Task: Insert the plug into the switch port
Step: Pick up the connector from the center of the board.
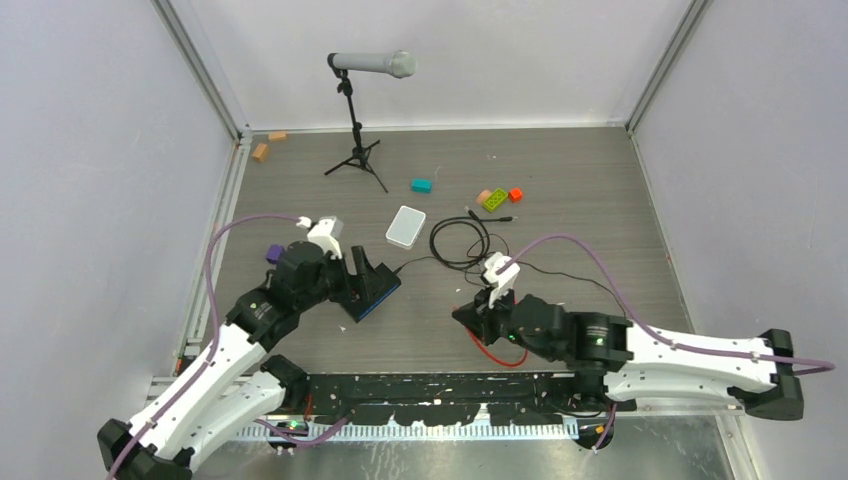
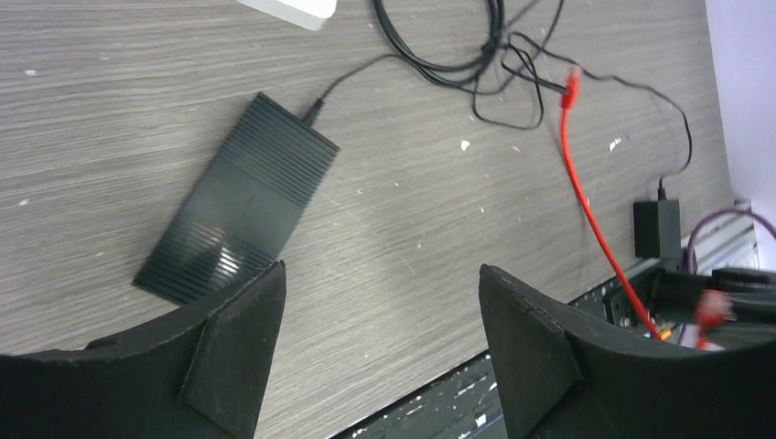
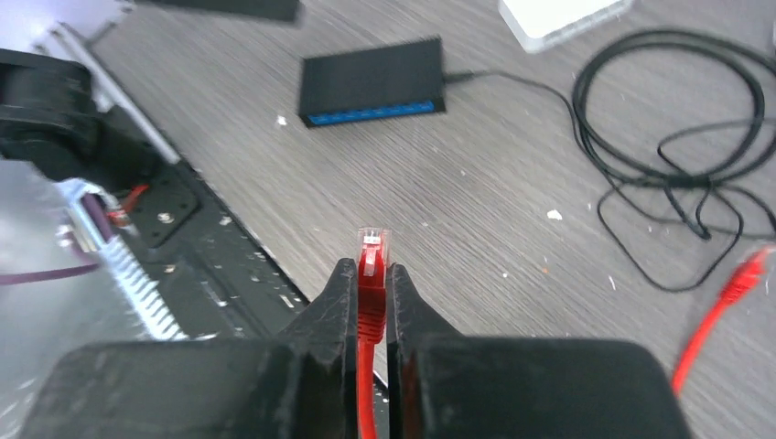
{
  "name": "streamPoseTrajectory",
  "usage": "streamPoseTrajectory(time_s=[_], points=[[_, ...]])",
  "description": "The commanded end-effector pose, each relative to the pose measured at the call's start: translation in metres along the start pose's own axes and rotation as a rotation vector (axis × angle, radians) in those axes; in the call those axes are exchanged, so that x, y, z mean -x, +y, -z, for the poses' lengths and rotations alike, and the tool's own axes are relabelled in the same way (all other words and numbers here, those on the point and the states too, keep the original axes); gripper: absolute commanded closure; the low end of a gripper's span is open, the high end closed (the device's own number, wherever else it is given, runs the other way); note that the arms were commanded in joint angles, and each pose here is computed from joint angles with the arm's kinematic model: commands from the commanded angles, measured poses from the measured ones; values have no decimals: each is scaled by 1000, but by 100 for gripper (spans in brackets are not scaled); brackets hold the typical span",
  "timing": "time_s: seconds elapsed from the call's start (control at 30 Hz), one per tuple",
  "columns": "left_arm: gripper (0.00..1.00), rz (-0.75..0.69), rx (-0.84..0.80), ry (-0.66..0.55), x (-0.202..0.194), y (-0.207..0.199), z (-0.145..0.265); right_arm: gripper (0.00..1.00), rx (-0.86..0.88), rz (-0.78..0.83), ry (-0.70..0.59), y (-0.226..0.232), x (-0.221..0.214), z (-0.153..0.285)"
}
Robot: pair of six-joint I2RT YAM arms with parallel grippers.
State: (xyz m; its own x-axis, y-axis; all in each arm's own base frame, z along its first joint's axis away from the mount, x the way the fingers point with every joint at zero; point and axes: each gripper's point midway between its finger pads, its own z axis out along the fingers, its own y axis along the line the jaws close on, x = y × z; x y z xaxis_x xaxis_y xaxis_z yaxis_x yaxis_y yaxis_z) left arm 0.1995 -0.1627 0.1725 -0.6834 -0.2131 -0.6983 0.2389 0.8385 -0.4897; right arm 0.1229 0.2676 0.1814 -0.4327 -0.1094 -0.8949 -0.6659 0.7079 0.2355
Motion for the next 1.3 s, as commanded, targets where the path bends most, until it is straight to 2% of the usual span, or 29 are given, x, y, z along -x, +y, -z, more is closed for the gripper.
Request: streamPoseTrajectory(time_s=[0.0,0.27,0.6,1.0,1.13,1.27], points=[[22,-59,-94,-68,22,-37,-4,99,159,72,-48,24,40,35],[21,-85,-307,-99,33,-91,-12,99,417,140,-76,78,69,67],[22,-194,-467,-28,0,-133,-13,99,506,232,-103,122,89,66],[22,-294,-553,-10,-21,-147,-2,99,589,257,-97,141,92,73],[22,-276,-491,-41,-16,-134,-2,99,565,268,-87,135,91,73],[18,-224,-409,-130,0,-116,9,99,498,272,-79,122,88,68]])
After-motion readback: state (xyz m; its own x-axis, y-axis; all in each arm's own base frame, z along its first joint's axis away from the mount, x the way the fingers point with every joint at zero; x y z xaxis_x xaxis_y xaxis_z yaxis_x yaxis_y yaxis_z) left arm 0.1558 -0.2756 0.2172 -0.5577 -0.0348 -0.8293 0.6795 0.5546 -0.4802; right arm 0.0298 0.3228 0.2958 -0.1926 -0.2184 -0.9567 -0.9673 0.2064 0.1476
